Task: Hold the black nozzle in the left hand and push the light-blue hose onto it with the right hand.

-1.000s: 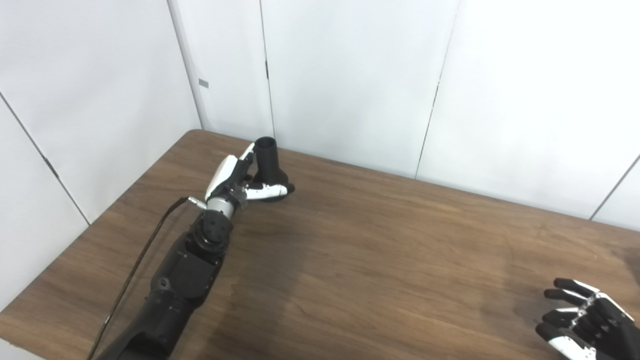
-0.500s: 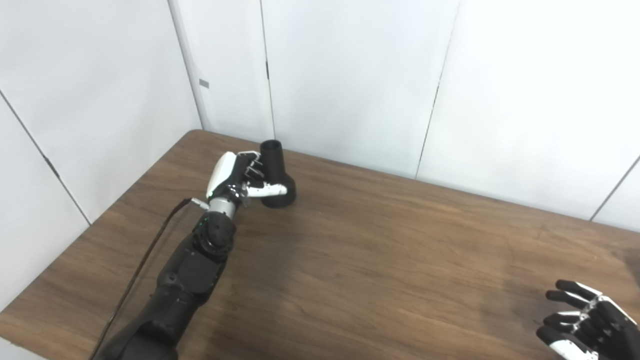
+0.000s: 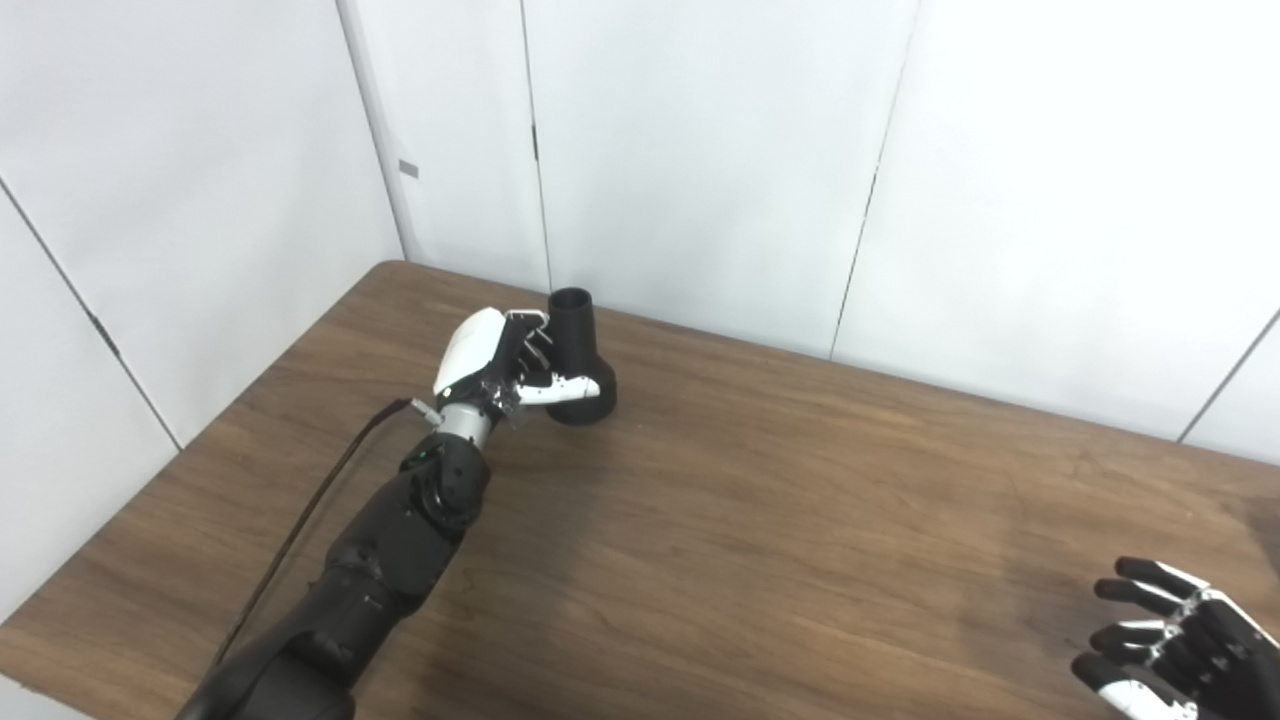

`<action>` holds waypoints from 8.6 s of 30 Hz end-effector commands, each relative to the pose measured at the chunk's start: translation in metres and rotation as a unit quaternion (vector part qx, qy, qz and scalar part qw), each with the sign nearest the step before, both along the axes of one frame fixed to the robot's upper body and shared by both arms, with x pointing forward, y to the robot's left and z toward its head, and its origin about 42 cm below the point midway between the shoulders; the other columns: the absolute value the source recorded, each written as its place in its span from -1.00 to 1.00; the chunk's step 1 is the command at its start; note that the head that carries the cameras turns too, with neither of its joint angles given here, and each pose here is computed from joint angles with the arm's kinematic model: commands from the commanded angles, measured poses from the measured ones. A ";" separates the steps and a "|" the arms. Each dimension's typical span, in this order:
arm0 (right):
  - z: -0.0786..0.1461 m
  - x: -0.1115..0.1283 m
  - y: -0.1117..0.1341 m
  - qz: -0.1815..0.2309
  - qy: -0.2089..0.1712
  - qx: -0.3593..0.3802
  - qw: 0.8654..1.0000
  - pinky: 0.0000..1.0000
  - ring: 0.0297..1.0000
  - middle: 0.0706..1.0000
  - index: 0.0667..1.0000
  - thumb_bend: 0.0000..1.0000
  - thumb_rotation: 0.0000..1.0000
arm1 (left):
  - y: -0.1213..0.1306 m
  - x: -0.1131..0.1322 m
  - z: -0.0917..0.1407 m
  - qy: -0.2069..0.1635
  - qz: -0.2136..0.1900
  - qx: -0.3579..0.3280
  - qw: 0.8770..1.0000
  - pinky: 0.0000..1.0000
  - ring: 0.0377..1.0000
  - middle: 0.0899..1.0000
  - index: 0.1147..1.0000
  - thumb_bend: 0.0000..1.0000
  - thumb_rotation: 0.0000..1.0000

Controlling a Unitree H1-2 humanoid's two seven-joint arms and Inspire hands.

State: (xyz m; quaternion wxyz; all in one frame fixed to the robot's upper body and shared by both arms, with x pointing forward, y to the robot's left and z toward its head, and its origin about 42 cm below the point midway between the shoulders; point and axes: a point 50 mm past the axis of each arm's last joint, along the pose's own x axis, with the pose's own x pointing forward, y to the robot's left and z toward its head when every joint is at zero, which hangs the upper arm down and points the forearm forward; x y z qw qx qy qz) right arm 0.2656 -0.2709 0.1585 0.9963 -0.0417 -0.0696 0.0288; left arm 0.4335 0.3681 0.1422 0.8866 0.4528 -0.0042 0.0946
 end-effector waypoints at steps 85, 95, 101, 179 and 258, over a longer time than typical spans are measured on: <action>0.193 0.105 -0.154 -0.238 -0.132 -0.236 0.933 0.15 0.39 0.65 0.67 0.60 -0.38 | -0.177 -0.105 -0.100 0.078 -0.492 0.102 0.861 -0.46 -0.31 -0.27 -0.09 0.00 -1.00; 0.150 0.109 -0.167 -0.187 -0.038 -0.235 0.953 0.79 0.84 0.90 0.88 0.79 -0.11 | -0.167 -0.106 -0.105 0.084 -0.489 0.111 0.861 -0.38 -0.27 -0.25 -0.09 0.00 -1.00; 0.126 0.114 -0.166 -0.166 0.001 -0.202 0.965 0.80 0.89 0.94 0.96 0.90 -0.11 | -0.165 -0.106 -0.104 0.087 -0.490 0.104 0.861 -0.37 -0.26 -0.25 -0.10 0.00 -1.00; 0.003 0.169 -0.097 -0.195 0.125 -0.179 0.956 0.34 0.51 0.66 0.71 0.59 -0.97 | -0.151 -0.130 -0.100 0.108 -0.497 0.081 0.857 -0.32 -0.25 -0.25 -0.08 0.00 -1.00; 0.224 0.091 0.051 0.196 -0.153 -0.317 0.915 -0.27 -0.15 -0.12 -0.09 0.04 -1.00 | -0.217 -0.118 -0.101 0.089 -0.488 0.078 0.865 -0.47 -0.28 -0.27 -0.10 0.00 -1.00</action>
